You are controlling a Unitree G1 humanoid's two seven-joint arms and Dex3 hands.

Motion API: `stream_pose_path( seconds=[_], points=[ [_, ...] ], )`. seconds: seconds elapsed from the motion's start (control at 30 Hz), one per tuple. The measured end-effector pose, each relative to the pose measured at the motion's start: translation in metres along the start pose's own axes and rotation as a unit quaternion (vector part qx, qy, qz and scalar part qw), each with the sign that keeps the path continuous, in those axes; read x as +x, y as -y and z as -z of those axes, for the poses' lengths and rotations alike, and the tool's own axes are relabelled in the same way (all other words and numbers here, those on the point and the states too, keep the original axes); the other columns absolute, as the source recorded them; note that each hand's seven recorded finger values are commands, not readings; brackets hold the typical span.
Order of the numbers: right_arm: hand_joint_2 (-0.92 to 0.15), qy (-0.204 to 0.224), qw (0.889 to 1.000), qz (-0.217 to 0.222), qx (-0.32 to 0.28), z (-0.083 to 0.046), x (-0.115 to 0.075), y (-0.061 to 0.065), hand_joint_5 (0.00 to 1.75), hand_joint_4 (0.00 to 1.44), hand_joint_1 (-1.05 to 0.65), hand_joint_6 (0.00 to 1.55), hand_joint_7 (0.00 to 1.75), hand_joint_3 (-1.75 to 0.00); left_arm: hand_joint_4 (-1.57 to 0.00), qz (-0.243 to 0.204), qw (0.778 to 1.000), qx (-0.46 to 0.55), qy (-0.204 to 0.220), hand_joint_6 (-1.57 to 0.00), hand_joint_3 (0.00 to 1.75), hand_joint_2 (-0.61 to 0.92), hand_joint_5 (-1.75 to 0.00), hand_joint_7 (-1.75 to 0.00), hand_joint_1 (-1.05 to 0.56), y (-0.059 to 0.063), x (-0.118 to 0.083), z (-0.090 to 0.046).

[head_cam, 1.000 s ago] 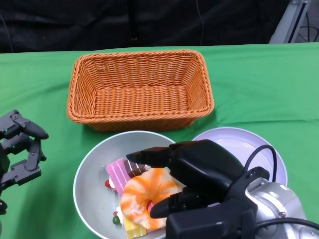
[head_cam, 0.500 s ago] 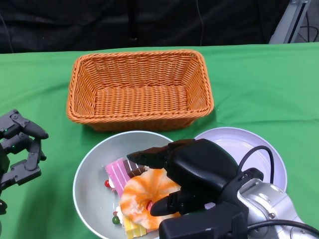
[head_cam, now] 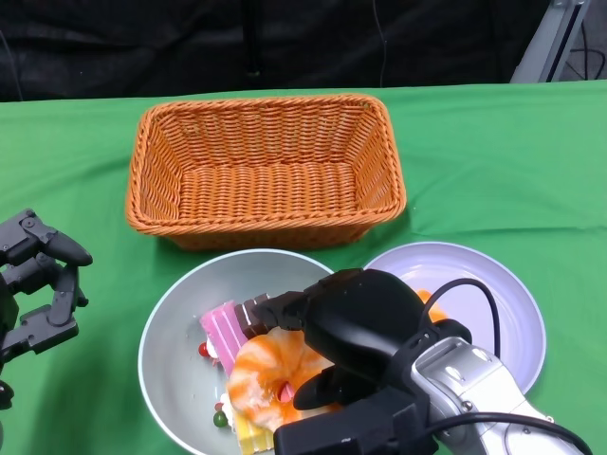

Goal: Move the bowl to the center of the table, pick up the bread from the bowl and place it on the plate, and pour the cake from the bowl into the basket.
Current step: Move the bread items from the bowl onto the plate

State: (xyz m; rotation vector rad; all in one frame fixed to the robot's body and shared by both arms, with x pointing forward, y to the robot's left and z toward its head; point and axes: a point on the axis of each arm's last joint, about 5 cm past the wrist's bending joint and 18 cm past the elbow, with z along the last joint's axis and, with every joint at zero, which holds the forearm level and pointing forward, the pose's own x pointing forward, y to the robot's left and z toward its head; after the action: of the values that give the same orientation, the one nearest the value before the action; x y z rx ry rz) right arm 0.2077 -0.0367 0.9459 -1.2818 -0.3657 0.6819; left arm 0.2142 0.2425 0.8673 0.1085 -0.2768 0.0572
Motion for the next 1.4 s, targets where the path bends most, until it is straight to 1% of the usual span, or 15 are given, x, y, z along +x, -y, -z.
stream_pose_path(
  seconds=[0.13, 0.27, 0.4, 0.6, 0.97, 1.0, 1.03, 1.07, 1.1, 1.13, 1.17, 1.2, 1.27, 1.3, 1.4],
  points=[
    [-0.92, 0.002, 1.000, -0.003, -0.003, -0.001, 0.002, -0.002, 0.07, 0.47, -0.75, 0.43, 0.01, -0.13, -0.73, -0.001, 1.000, 0.000, 0.000, -0.71, 1.15, 0.57, -1.75, -1.44, 0.01, 0.000, 0.000, 0.000],
    [-0.92, -0.005, 1.000, -0.028, -0.012, -0.002, 0.013, -0.015, 0.06, 0.48, -0.75, 0.43, 0.00, -0.13, -0.73, 0.000, 1.000, -0.001, 0.000, -0.71, 1.14, 0.57, -1.75, -1.45, 0.01, 0.000, 0.000, 0.000],
    [-0.92, 0.000, 0.999, -0.030, -0.017, -0.005, 0.017, -0.015, 0.05, 0.46, -0.74, 0.42, 0.00, -0.15, -0.74, 0.000, 1.000, -0.001, 0.000, -0.71, 1.14, 0.57, -1.75, -1.45, 0.00, 0.000, 0.000, 0.000],
    [-0.92, -0.001, 0.999, -0.047, -0.016, -0.011, 0.023, -0.016, 0.04, 0.45, -0.75, 0.40, 0.00, -0.17, -0.74, 0.002, 1.000, -0.001, 0.000, -0.71, 1.14, 0.57, -1.74, -1.45, 0.00, 0.001, 0.000, 0.000],
    [-0.92, -0.004, 0.998, -0.055, -0.038, -0.014, 0.025, -0.019, 0.04, 0.47, -0.75, 0.42, 0.01, -0.18, -0.73, 0.005, 1.000, 0.000, 0.001, -0.72, 1.13, 0.58, -1.73, -1.41, 0.00, 0.002, -0.001, 0.000],
    [-0.92, -0.004, 0.998, -0.052, -0.040, -0.014, 0.025, -0.019, 0.12, 0.63, -0.67, 0.51, 0.04, -0.14, -0.74, 0.005, 1.000, 0.000, 0.001, -0.72, 1.13, 0.58, -1.73, -1.41, 0.00, 0.002, -0.001, 0.000],
    [-0.92, -0.003, 0.998, -0.045, -0.042, -0.014, 0.025, -0.021, 0.17, 0.73, -0.61, 0.58, 0.06, -0.12, -0.74, 0.006, 1.000, 0.000, 0.001, -0.72, 1.12, 0.58, -1.74, -1.41, -0.01, 0.002, -0.001, 0.000],
    [-0.92, -0.001, 0.998, -0.036, -0.045, -0.013, 0.025, -0.022, 0.20, 0.79, -0.57, 0.62, 0.08, -0.11, -0.73, 0.006, 1.000, 0.000, 0.001, -0.73, 1.12, 0.58, -1.74, -1.41, -0.01, 0.002, -0.001, 0.000],
    [-0.92, 0.000, 0.999, -0.028, -0.046, -0.013, 0.025, -0.023, 0.28, 0.82, -0.52, 0.66, 0.11, -0.10, -0.73, 0.006, 1.000, 0.000, 0.001, -0.73, 1.12, 0.58, -1.74, -1.41, -0.01, 0.002, -0.001, 0.000],
    [-0.92, 0.002, 0.999, -0.018, -0.047, -0.013, 0.026, -0.024, 0.64, 0.75, -0.45, 0.71, 0.20, -0.06, -0.73, 0.006, 1.000, 0.000, 0.002, -0.73, 1.12, 0.57, -1.74, -1.41, -0.02, 0.002, -0.001, -0.001],
    [-0.92, 0.007, 0.999, -0.002, -0.048, -0.012, 0.026, -0.026, 1.02, 0.64, -0.38, 0.72, 0.36, -0.05, -0.74, 0.006, 1.000, 0.000, 0.003, -0.73, 1.12, 0.57, -1.74, -1.41, -0.02, 0.002, 0.000, -0.001],
    [-0.92, 0.011, 0.999, 0.011, -0.049, -0.011, 0.026, -0.028, 1.16, 0.60, -0.36, 0.69, 0.46, -0.04, -0.74, 0.006, 1.000, 0.000, 0.003, -0.73, 1.12, 0.57, -1.74, -1.41, -0.02, 0.002, 0.000, -0.001],
    [-0.92, 0.016, 0.998, 0.030, -0.050, -0.010, 0.027, -0.032, 1.26, 0.57, -0.34, 0.67, 0.55, -0.04, -0.74, 0.006, 1.000, 0.000, 0.003, -0.73, 1.12, 0.57, -1.74, -1.42, -0.02, 0.002, 0.000, -0.001],
    [-0.92, 0.019, 0.998, 0.037, -0.051, -0.009, 0.027, -0.033, 1.36, 0.57, -0.26, 0.67, 0.59, -0.03, -0.73, 0.006, 1.000, 0.000, 0.003, -0.72, 1.12, 0.57, -1.74, -1.42, -0.02, 0.002, 0.000, -0.001],
    [-0.92, 0.029, 0.997, 0.054, -0.055, -0.007, 0.027, -0.039, 1.43, 0.55, -0.21, 0.67, 0.61, -0.02, -0.73, 0.006, 1.000, 0.000, 0.004, -0.72, 1.12, 0.57, -1.74, -1.42, -0.02, 0.002, 0.000, -0.001]
  ],
)
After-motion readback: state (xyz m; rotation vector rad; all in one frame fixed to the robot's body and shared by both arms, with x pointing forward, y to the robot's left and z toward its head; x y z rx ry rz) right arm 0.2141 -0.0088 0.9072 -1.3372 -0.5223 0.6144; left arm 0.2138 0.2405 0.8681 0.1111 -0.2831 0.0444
